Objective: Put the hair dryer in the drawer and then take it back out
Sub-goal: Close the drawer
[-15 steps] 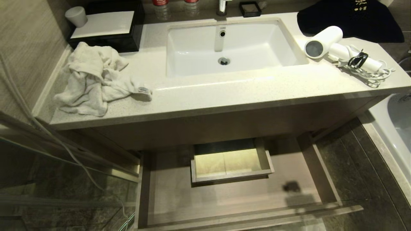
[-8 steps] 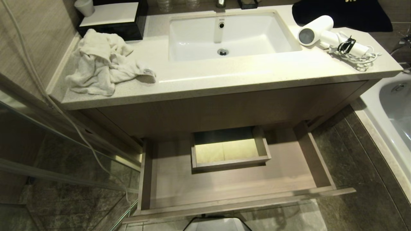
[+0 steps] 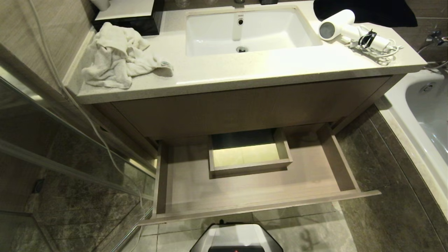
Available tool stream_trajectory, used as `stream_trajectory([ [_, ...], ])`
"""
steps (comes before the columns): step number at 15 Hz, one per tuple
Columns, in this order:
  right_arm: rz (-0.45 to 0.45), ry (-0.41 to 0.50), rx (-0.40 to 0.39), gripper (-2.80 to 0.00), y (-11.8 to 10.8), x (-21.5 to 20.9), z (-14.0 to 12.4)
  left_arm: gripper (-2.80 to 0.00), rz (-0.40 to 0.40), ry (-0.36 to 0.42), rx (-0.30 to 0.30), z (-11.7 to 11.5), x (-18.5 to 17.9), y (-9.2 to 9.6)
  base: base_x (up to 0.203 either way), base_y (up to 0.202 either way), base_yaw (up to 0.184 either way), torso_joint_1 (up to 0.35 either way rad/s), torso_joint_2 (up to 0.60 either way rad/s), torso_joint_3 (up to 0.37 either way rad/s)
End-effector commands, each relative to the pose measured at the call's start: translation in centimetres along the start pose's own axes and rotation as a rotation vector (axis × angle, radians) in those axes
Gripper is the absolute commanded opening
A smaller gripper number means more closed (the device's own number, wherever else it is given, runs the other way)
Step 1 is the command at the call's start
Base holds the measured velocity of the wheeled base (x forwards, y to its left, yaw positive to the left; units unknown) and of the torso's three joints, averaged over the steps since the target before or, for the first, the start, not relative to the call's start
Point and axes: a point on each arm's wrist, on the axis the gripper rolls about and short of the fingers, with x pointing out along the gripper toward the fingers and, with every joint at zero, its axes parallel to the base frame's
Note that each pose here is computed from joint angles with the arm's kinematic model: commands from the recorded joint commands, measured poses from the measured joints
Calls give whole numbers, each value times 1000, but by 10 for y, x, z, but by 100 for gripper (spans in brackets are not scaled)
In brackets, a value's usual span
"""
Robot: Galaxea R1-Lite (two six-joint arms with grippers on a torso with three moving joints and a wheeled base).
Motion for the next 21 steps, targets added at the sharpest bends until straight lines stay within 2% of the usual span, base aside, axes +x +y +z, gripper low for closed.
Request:
stream_trajectory([
  [1, 2, 7, -1, -280, 0, 2, -1, -280, 0, 0, 0, 0, 0, 0, 0, 0, 0, -17, -2, -36],
  [14, 3, 3, -11, -280, 4, 2, -13, -280, -1, 0, 0, 0, 0, 0, 0, 0, 0, -186, 332, 140],
  [21, -2, -8, -11, -280, 6, -7, -19, -280, 0, 1, 0, 0, 0, 0, 0, 0, 0, -308, 517, 207],
])
